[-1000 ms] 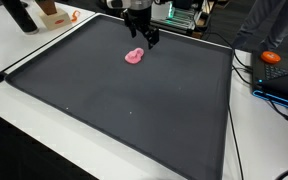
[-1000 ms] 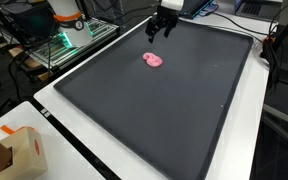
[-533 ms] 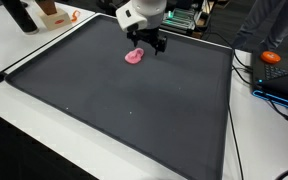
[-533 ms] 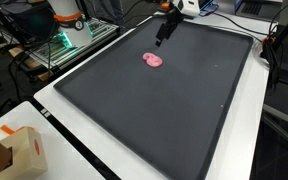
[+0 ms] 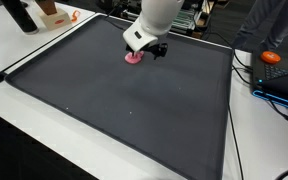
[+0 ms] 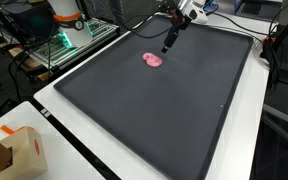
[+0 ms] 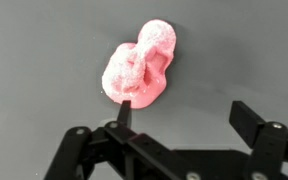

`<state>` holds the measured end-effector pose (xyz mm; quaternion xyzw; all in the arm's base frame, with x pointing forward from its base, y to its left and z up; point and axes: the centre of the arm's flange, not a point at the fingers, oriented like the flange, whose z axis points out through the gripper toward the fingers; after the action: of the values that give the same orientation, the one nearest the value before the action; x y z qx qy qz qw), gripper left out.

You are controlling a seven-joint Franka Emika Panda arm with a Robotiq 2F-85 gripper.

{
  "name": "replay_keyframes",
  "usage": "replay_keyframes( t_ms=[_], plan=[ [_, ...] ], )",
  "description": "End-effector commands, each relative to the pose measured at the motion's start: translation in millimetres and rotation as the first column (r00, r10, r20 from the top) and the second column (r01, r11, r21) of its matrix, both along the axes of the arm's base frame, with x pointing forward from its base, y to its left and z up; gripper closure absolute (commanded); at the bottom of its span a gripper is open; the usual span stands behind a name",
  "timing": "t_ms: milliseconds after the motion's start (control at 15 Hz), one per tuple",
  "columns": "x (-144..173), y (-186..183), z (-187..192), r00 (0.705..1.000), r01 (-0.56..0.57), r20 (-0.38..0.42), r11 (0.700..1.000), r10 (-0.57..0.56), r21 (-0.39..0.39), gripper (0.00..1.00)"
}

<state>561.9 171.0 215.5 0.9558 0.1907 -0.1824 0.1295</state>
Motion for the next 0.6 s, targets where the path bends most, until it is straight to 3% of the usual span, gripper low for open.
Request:
replay_keyframes(
  t_ms=[0,533],
  plan=[
    [13.4,6.8,-10.3,0.994,-0.074,-0.08,0.997,0.071,-0.029,0.0],
    [17.9,18.4,-29.6,0.977,-0.155,-0.152,0.987,0.148,-0.037,0.0]
  ],
)
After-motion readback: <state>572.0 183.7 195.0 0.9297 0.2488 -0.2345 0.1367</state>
